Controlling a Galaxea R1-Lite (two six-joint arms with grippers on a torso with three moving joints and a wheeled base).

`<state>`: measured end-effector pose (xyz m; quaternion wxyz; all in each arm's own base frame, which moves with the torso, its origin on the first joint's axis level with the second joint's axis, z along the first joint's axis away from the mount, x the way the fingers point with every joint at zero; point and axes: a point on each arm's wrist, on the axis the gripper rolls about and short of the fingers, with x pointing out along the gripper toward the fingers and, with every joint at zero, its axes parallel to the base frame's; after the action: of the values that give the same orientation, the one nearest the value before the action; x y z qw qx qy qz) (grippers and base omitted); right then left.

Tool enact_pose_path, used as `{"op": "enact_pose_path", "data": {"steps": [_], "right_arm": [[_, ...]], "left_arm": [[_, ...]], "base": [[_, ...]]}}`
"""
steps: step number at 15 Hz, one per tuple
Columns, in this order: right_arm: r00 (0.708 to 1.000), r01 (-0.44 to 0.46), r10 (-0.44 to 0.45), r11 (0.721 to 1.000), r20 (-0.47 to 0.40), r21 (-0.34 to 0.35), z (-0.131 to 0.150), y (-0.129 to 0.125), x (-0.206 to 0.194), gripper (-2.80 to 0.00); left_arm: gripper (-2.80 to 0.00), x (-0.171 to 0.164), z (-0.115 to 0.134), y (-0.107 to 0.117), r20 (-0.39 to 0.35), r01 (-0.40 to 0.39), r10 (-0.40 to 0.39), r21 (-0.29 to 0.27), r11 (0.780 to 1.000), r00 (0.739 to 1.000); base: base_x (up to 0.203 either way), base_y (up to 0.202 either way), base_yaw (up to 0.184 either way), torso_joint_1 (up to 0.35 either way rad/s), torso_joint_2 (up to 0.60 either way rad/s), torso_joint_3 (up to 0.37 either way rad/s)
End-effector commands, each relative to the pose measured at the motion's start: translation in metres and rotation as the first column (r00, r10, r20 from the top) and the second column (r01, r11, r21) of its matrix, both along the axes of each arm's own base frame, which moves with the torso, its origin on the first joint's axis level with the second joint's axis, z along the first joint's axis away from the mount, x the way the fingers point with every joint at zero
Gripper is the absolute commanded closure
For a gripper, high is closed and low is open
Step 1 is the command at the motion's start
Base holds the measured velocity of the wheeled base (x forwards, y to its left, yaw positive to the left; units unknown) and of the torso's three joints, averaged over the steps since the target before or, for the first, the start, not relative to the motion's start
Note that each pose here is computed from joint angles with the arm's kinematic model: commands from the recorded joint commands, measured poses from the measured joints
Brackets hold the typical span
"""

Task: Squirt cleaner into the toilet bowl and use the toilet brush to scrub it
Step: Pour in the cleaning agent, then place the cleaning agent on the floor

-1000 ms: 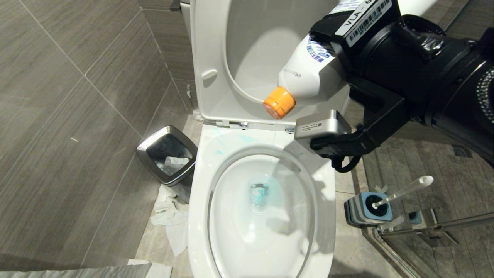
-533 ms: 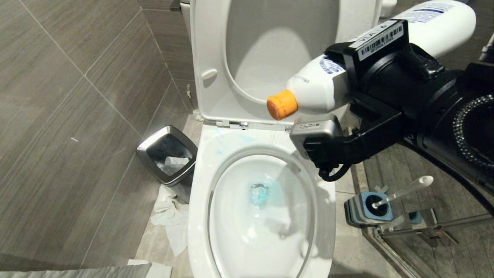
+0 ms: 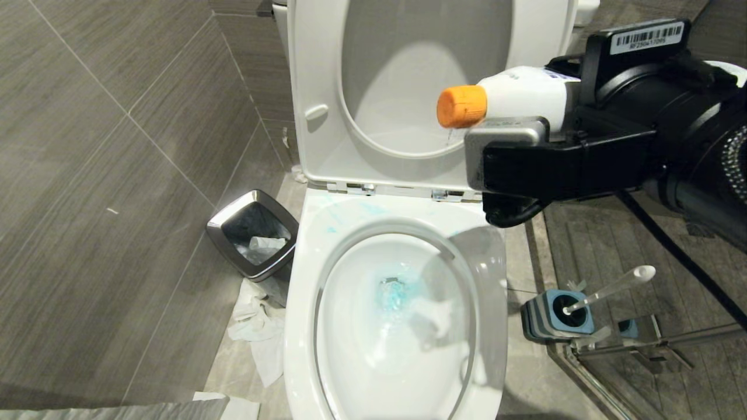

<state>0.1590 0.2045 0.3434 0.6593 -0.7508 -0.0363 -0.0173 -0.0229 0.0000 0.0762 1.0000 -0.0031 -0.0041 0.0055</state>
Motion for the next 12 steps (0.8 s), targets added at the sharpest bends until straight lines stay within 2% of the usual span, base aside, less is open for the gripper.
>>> {"op": "enact_pose_path", "data": {"steps": [1,3,5,7,9,12], "right_arm": [[1.000,-0.004,0.005,0.995,-0.013,0.097,0.009,-0.003,-0.002,0.00],[0.999,-0.011,0.022,0.969,-0.043,0.246,0.020,-0.004,-0.003,0.00],[0.997,-0.006,0.038,0.910,-0.068,0.414,0.032,-0.007,-0.005,0.00],[0.994,0.005,0.053,0.845,-0.092,0.535,0.041,-0.013,-0.008,0.00],[0.991,0.000,0.087,0.752,-0.099,0.659,0.047,-0.016,-0.010,0.00],[0.986,0.006,0.130,0.601,-0.105,0.799,0.052,-0.032,-0.010,0.00]], "left_arm": [[0.00,0.001,-0.002,0.000,-0.006,-0.001,0.001,0.000,1.000,1.000],[0.00,0.000,-0.002,0.000,-0.006,-0.001,0.001,0.000,1.000,1.000],[0.00,0.000,-0.002,0.000,-0.005,-0.001,0.001,0.000,1.000,1.000],[0.00,0.000,-0.002,0.000,-0.005,-0.001,0.001,0.000,1.000,1.000],[0.00,0.000,-0.002,0.000,-0.006,-0.001,0.001,0.000,1.000,1.000],[0.00,0.000,-0.002,0.000,-0.005,-0.001,0.001,0.000,1.000,1.000]], "base": [[0.000,0.000,0.000,0.000,0.00,0.000],[0.000,0.000,0.000,0.000,0.00,0.000],[0.000,0.000,0.000,0.000,0.00,0.000],[0.000,0.000,0.000,0.000,0.00,0.000],[0.000,0.000,0.000,0.000,0.00,0.000],[0.000,0.000,0.000,0.000,0.00,0.000]]}}
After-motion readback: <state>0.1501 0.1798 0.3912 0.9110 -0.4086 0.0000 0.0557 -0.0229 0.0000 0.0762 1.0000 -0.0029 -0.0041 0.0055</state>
